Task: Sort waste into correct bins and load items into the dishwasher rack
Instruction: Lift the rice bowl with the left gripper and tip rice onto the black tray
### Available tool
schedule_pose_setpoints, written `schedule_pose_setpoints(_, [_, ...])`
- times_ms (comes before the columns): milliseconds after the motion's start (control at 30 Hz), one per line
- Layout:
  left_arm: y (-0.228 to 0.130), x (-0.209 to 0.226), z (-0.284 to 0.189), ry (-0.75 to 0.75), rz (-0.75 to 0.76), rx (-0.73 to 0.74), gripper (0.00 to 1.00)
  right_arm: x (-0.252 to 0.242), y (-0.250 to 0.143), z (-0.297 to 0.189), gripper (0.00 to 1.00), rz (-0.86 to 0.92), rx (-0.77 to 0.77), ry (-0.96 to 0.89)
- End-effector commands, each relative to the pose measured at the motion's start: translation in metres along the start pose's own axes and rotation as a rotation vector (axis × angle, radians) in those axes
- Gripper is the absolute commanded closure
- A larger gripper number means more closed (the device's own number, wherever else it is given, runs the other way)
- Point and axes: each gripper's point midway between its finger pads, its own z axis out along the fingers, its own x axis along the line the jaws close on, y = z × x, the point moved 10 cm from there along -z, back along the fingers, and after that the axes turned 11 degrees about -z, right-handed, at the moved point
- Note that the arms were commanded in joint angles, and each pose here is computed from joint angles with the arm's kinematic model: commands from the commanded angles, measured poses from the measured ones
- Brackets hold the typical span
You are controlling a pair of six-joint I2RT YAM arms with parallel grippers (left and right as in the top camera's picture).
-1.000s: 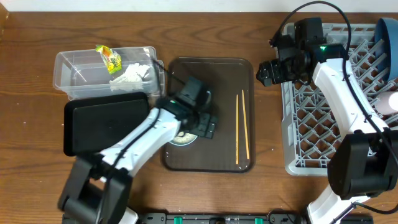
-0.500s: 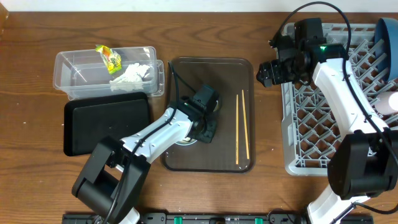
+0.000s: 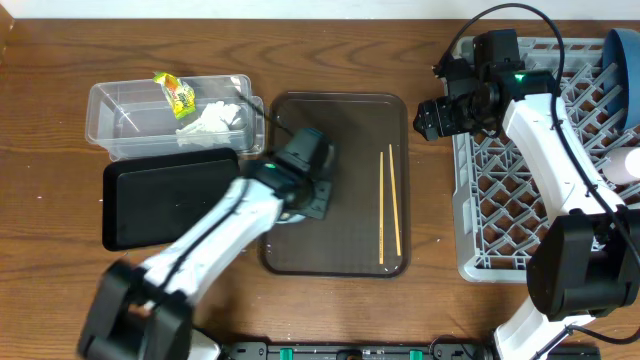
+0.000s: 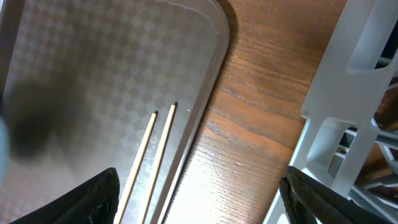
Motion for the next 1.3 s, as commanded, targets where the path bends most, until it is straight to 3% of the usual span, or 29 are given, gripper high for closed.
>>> schedule_pose_setpoints(0, [0.010,0.027,-0.035,0.008,-0.082,-0.093,0.94,0.008,0.004,-0.011,0.18,-0.016,-0.032,0.000])
schedule_pose_setpoints(167, [0.016,0.067,-0.064,-0.037,-0.194,-0.140,0.94,0.008,0.004,-0.011,0.18,-0.015,-0.030,-0.004])
schedule_pose_setpoints(567, [0.026,0.163,-0.079,-0.558,-0.429,-0.156,0.94,0.008,0.002,-0.011,0.18,-0.012,-0.017,-0.004])
schedule_pose_setpoints(1000, [0.021,0.238,-0.055,-1.188,-0.664,-0.220,0.94,0.008,0.002,-0.011,0.18,-0.011,-0.014,-0.004])
schedule_pose_setpoints(1267, [0.007,0.268,-0.050,-1.215,-0.839,-0.223,0.94,0.008,0.002,-0.011,0.18,-0.018,-0.015,-0.003])
